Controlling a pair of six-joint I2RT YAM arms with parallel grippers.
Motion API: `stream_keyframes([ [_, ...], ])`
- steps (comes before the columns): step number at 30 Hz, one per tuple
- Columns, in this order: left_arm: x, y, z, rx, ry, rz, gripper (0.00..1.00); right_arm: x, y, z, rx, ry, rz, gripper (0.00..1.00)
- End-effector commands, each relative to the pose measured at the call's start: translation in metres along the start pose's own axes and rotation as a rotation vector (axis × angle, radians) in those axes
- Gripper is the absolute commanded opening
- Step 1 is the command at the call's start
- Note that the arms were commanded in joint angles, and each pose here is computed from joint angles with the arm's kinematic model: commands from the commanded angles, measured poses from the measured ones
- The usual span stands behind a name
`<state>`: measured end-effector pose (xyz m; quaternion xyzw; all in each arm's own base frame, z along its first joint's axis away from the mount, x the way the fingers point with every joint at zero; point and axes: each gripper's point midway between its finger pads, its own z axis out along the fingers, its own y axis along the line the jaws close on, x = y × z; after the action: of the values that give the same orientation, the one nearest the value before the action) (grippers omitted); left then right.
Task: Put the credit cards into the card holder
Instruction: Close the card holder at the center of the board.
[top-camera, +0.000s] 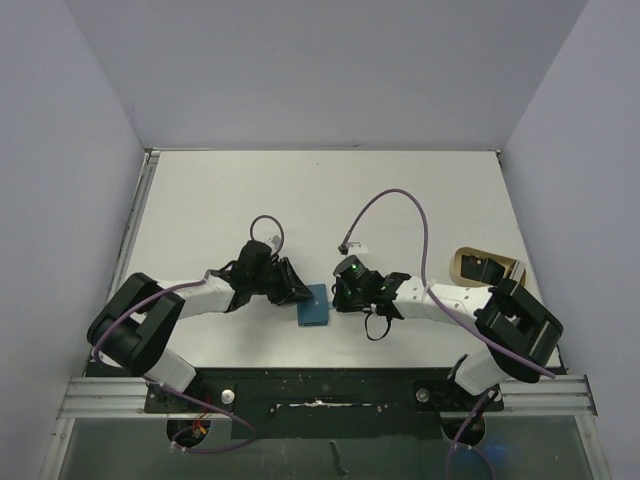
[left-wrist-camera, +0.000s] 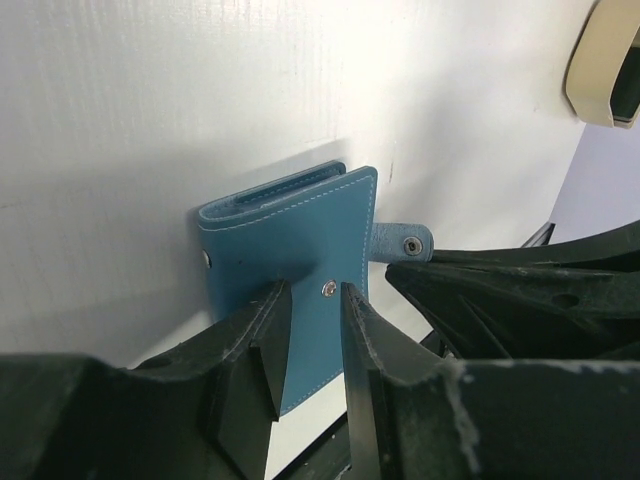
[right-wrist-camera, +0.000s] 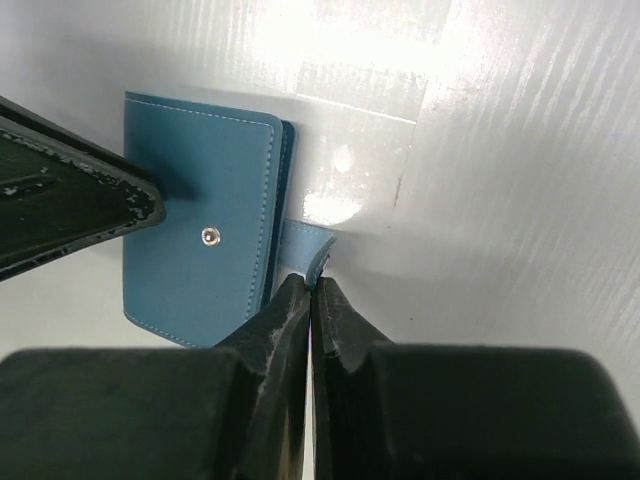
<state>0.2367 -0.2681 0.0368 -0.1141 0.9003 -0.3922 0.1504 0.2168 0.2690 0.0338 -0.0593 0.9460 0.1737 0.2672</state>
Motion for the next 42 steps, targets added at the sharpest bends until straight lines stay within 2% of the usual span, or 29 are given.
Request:
stream_keyframes([
  [1, 0.0, 0.008, 0.006, -0.048, 0.003, 0.032, 0.26, -0.034, 0.03, -0.013, -0.117, -0.098, -0.004, 0.0],
  [10, 0.002, 0.01, 0.006, -0.053, -0.004, 0.024, 0.25, -0.035, 0.057, -0.008, -0.219, -0.069, -0.024, 0.0],
  [19, 0.003, -0.001, 0.003, -0.004, -0.005, -0.006, 0.25, -0.028, 0.061, 0.007, -0.219, -0.023, -0.044, 0.01],
  [26, -0.009, -0.013, -0.018, 0.013, -0.041, -0.022, 0.33, -0.009, 0.047, 0.019, -0.154, 0.044, -0.043, 0.0],
  [32, -0.013, 0.006, -0.03, -0.036, -0.075, -0.016, 0.37, -0.007, 0.042, 0.019, -0.139, 0.048, -0.043, 0.0],
  [42, 0.002, 0.025, -0.024, -0.06, -0.022, -0.01, 0.41, -0.014, 0.047, 0.013, -0.142, 0.05, -0.071, 0.01],
])
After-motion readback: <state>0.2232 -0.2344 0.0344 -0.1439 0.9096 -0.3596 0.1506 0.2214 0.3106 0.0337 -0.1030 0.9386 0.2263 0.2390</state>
